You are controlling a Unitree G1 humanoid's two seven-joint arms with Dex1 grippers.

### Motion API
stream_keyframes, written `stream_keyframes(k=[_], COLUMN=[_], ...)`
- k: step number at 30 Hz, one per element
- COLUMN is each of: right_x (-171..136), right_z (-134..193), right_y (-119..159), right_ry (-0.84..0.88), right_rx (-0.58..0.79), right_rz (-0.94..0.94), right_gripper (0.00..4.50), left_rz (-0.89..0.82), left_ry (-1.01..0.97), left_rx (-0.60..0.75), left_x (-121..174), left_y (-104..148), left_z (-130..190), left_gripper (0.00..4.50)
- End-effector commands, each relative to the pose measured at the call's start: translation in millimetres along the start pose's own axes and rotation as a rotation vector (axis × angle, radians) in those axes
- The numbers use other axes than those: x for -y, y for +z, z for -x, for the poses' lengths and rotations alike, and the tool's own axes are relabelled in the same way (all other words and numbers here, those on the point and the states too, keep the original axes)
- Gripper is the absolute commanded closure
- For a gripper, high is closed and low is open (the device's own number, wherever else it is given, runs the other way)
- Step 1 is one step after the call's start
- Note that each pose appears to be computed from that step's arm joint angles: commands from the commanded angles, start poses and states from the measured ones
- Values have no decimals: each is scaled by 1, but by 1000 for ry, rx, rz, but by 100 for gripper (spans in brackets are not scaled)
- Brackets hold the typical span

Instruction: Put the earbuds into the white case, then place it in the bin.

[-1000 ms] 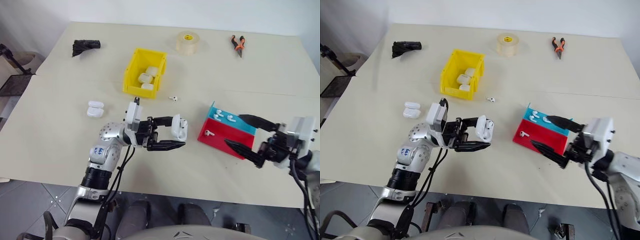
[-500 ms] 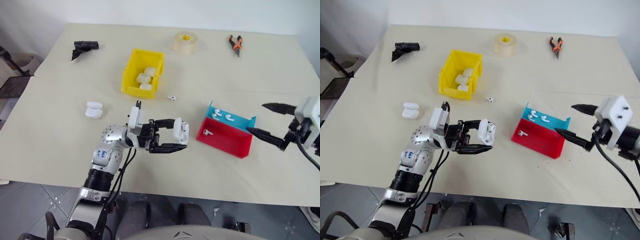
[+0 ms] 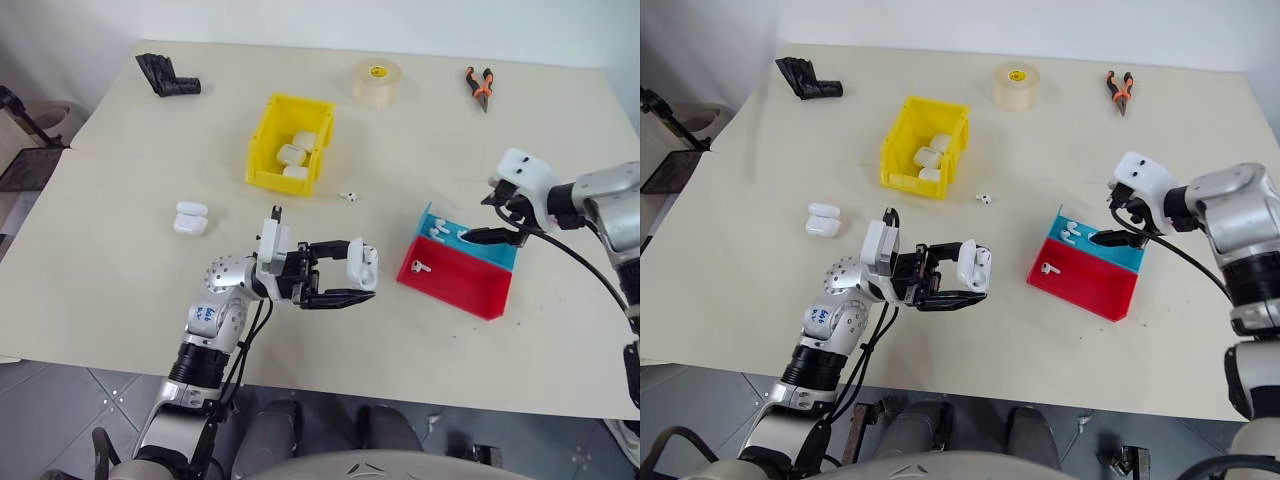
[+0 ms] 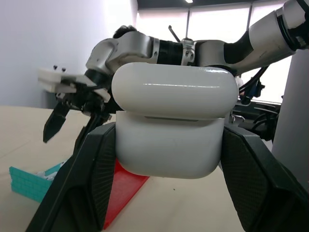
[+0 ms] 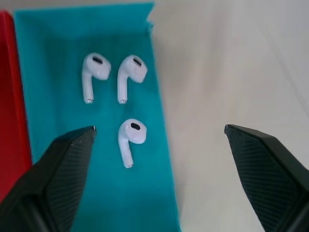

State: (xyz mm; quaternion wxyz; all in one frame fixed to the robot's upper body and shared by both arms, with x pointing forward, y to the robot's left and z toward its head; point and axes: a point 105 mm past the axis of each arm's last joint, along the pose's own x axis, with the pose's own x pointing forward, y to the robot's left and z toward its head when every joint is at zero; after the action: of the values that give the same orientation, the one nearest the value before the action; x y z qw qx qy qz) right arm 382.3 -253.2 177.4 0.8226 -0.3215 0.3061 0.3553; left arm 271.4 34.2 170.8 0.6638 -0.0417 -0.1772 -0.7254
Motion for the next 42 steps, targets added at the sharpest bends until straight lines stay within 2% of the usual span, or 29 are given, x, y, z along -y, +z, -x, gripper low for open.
stream_keyframes(k=[1,4,7,12,25,28,42], right_x=[4,3,1,2,0,0,-2], right_z=[1,-6,-12,-18,-22,-24,-25], right_y=[-2,-2,-2,0,-4,-5,-4], right_ry=[32,58,84,89,104,103,113], right_rx=[-49,-70,-83,-82,-78,-76,-60], right_rz=[40,73,92,93,86,86,88], right_gripper=[3,3,61,234,234,315,315], left_rz=[-43,-46,-48,-50,-50,-51,-51], left_ry=[7,16,21,27,26,25,24], left_rx=[19,17,16,16,20,19,19], left_x=[3,3,3,3,2,2,1], left_y=[7,8,8,9,10,11,13], left_z=[-2,-1,0,-1,-2,-2,-1], left_gripper=[169,169,169,169,169,169,169])
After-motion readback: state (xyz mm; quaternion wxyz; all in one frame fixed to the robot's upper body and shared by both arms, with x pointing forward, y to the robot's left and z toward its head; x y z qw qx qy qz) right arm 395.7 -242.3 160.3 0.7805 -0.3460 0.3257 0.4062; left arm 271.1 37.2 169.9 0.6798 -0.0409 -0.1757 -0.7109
